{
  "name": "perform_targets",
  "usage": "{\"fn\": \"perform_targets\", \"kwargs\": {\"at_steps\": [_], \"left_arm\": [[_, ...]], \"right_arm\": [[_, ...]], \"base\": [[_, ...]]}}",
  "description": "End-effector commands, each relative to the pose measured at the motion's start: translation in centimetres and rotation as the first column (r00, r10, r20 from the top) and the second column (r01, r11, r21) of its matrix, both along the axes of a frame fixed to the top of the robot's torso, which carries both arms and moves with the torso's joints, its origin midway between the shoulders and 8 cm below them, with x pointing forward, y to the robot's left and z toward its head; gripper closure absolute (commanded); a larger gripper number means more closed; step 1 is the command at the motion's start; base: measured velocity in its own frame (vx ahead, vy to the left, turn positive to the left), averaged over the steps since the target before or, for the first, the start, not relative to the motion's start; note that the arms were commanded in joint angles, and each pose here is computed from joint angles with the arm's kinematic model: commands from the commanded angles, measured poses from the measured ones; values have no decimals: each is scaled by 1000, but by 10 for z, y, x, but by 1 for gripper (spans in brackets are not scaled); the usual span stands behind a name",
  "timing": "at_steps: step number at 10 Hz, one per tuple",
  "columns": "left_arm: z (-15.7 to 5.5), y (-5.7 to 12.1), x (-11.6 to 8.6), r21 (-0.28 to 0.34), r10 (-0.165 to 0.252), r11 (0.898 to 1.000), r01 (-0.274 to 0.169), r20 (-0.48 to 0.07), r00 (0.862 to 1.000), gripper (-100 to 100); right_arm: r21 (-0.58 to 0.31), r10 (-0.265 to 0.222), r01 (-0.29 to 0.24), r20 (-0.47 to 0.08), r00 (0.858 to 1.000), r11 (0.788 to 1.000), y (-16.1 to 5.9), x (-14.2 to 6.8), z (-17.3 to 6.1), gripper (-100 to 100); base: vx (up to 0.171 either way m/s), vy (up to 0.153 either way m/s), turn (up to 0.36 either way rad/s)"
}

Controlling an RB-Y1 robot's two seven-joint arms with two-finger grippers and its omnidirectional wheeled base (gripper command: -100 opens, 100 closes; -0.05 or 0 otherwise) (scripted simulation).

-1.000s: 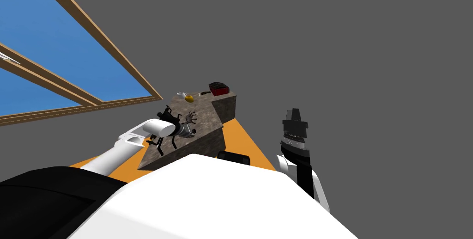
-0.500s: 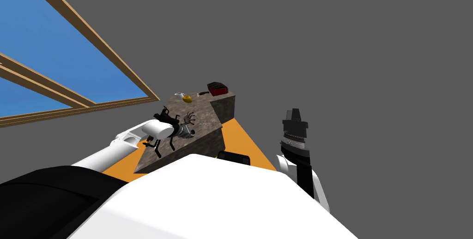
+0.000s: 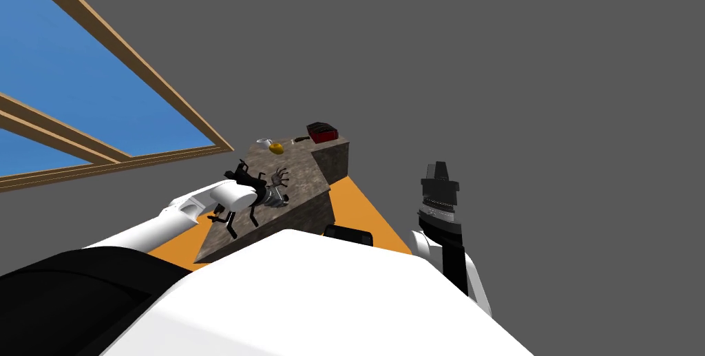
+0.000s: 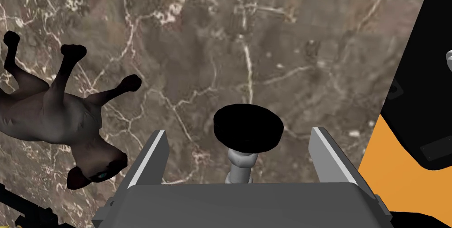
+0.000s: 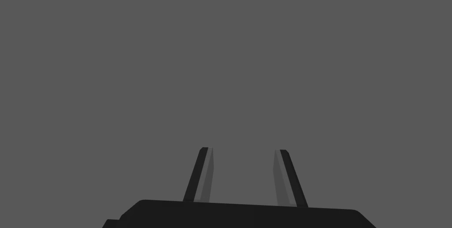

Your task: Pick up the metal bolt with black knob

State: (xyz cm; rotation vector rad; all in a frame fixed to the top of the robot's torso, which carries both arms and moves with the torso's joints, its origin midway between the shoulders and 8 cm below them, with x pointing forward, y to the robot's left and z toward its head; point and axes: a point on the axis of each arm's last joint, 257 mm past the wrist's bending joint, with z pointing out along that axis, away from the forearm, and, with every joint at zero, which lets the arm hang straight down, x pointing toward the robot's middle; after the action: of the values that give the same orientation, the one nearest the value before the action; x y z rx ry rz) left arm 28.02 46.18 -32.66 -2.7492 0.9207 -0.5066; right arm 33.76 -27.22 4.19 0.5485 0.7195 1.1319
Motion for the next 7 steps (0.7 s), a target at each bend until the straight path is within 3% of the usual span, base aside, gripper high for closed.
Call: {"fn": "perform_targets", "kwargs": {"at_steps": [1, 7], "left_arm": [[-3, 3, -5, -3, 11, 1000, -11, -5, 1000, -100], [-8, 6, -13, -12, 27, 1000, -28, -9, 1000, -100]], "right_arm": [[0, 0, 0, 0, 1000, 1000, 0, 0, 0, 0], [0, 0, 0, 0, 1000, 1000, 0, 0, 0, 0]], "base": [[0, 0, -51], [1, 1, -33]]}}
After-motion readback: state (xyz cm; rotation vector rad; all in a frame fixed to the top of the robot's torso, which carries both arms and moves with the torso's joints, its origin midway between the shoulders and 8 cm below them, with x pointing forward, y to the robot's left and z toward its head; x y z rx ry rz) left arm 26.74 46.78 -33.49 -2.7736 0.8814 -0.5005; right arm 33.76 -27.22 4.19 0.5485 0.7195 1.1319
